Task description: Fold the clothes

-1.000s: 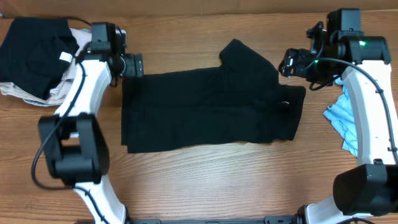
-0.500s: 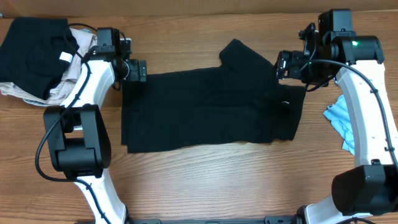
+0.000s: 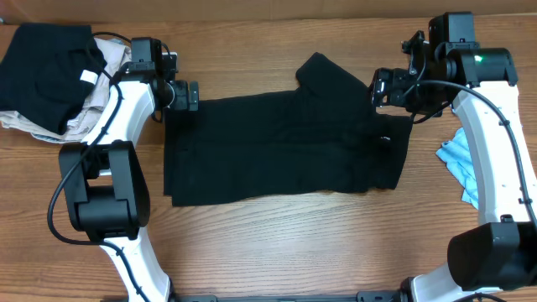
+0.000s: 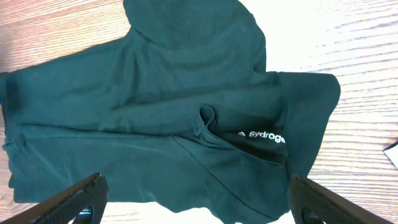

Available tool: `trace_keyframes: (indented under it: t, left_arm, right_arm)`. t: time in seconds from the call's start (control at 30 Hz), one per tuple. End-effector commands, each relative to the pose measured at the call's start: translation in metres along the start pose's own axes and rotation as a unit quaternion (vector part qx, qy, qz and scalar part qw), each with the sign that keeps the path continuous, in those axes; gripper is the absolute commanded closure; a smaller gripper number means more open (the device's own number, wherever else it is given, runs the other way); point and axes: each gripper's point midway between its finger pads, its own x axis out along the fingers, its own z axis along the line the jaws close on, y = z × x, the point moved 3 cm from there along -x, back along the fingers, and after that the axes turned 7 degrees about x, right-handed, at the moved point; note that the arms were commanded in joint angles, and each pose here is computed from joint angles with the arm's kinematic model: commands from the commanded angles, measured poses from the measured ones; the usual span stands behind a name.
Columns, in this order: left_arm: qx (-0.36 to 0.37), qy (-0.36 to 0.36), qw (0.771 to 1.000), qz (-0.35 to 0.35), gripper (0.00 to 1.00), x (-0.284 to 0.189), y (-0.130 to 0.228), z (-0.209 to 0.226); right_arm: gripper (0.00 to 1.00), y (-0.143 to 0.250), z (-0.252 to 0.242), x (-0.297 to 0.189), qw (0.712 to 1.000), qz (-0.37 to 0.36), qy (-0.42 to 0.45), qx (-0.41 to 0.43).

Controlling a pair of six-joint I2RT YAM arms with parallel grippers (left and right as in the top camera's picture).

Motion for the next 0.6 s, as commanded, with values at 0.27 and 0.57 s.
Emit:
trace_keyframes:
  t: [0.27, 0.57]
  left_arm:
    - [0.0, 0.009, 1.0, 0.004, 0.0, 0.0067, 0.0003, -0.0089]
    - [0.001, 0.009, 1.0, 0.004, 0.0, 0.0067, 0.0004, -0.0094]
  right_arm:
    - [0.03, -0.0021, 0.0059, -0.01, 1.0, -0.011, -0.008, -0.006]
    - [0.03, -0.0008, 0.0056, -0.01, 1.0, -0.009, -0.007, -0.005]
